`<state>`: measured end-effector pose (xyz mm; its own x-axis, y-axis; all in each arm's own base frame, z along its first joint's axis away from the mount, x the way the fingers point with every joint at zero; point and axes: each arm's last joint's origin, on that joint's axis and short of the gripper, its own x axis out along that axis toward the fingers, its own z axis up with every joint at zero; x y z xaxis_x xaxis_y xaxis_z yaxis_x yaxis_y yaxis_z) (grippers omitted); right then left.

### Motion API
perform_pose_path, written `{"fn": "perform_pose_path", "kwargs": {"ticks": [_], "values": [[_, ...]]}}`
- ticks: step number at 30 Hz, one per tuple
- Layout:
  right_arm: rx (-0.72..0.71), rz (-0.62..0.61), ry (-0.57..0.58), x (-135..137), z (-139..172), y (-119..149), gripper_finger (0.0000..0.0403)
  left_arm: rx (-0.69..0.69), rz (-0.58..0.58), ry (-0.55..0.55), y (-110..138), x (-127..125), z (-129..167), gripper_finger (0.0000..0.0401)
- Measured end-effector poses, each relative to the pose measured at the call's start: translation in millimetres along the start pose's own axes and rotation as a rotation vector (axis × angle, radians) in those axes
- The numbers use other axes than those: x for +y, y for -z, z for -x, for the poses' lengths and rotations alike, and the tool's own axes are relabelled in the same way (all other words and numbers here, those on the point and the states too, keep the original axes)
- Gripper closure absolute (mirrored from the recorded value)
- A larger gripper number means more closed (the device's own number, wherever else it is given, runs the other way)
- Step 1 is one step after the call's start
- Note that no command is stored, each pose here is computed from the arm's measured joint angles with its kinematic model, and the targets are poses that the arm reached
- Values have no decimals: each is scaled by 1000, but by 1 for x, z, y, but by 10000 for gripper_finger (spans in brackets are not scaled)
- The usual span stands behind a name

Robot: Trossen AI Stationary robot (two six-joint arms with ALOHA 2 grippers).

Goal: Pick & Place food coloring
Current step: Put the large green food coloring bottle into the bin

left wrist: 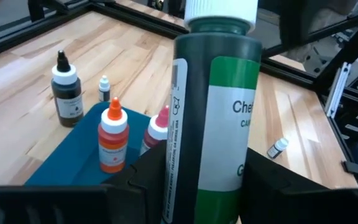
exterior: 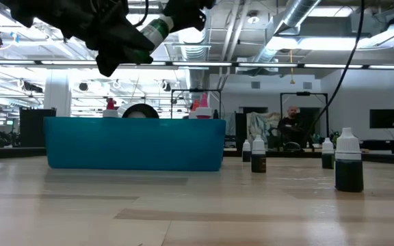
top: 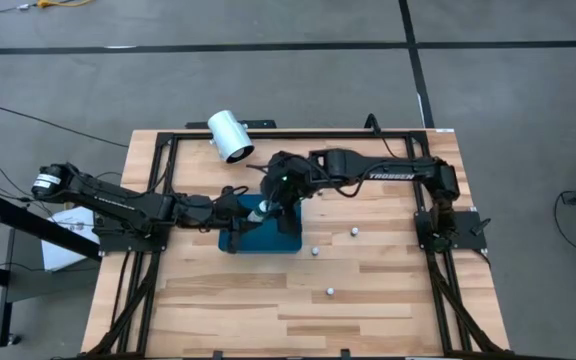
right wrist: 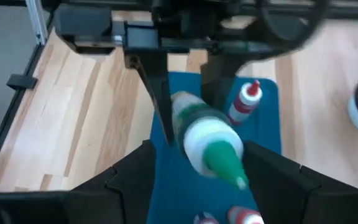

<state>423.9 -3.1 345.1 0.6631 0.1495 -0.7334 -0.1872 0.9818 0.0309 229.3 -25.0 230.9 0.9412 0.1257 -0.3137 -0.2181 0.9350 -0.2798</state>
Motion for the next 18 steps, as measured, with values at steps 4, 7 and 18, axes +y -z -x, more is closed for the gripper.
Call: {"fn": "perform_pose_path", "kwargs": {"ticks": [4, 7, 18], "values": [[-13, -16, 18, -8, 13, 0, 178, -5, 0, -13, 0, 0, 0, 264], [2, -31, 28, -13, 22, 3, 179, -12, 1, -25, 0, 1, 0, 264], [75, -70, 27, -33, 37, 15, 179, -66, 10, -70, -4, 1, 0, 264]]}}
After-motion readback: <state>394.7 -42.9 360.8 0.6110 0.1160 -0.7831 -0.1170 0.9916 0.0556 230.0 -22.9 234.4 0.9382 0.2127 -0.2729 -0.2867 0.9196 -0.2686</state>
